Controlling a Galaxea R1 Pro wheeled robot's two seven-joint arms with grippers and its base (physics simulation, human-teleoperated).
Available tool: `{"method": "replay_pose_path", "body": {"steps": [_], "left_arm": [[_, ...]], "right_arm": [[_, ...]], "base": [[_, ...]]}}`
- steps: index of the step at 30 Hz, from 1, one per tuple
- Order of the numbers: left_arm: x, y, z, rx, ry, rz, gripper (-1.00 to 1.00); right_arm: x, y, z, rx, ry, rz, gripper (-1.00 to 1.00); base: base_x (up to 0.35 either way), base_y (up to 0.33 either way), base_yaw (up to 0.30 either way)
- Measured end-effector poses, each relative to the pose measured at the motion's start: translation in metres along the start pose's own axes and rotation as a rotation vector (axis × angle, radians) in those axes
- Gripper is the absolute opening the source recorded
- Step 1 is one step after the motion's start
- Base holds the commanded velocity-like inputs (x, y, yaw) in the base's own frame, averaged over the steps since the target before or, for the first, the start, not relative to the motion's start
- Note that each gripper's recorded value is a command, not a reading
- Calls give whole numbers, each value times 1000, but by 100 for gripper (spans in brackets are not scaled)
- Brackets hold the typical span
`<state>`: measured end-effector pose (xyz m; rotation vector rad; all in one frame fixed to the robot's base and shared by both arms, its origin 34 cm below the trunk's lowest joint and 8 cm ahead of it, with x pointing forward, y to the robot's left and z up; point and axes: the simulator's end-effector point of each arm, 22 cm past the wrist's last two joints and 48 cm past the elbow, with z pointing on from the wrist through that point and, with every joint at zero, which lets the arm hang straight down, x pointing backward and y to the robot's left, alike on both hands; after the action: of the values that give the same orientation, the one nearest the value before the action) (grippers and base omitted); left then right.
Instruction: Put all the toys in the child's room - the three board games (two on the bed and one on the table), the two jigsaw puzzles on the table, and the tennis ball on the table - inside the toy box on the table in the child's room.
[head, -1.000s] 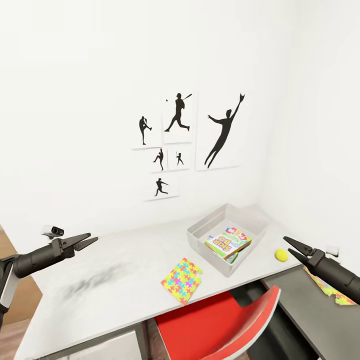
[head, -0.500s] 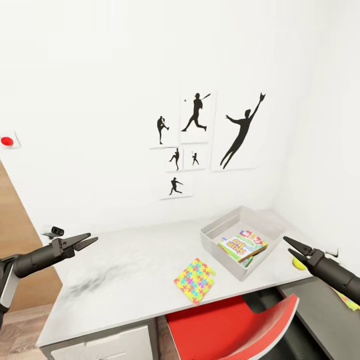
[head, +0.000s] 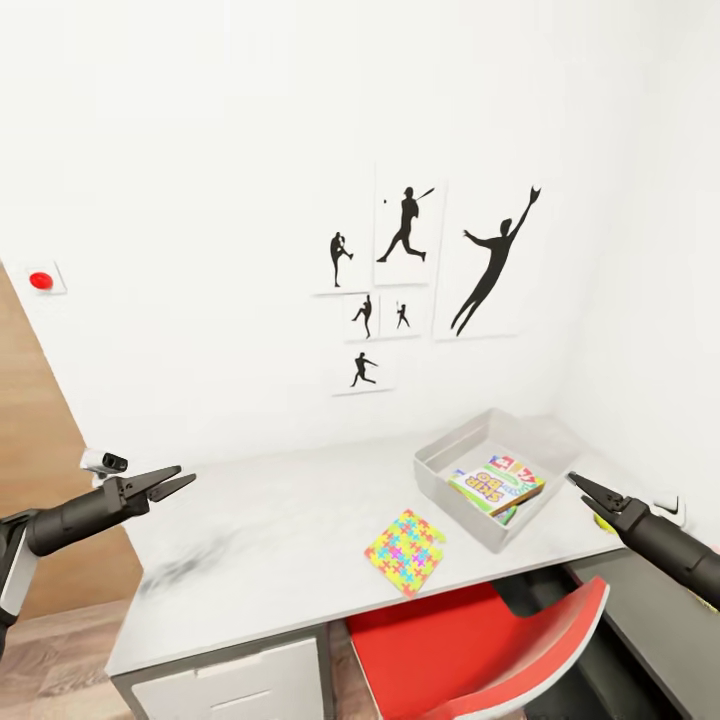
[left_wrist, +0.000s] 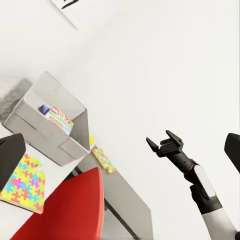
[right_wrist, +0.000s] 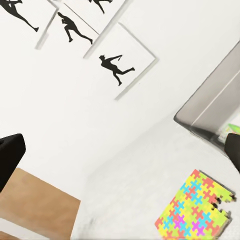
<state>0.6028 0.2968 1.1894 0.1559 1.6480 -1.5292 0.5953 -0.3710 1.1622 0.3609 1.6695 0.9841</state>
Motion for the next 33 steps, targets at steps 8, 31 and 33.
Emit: {"method": "replay_pose_path", "body": {"steps": [8,31,33], "left_arm": [[0,0,0,0,0,0,100],[1,2,-1,-1,-3,-5,100],[0,2,-1,-1,-4,-5,100]], "right_arm": [[1,0,0,3,3,0,100],[2,-1,1,7,3,0,100],[2,-1,1,7,4,-1,100]], "base": [[-158,234,0],[-12,206,48],[3,12,264]]}}
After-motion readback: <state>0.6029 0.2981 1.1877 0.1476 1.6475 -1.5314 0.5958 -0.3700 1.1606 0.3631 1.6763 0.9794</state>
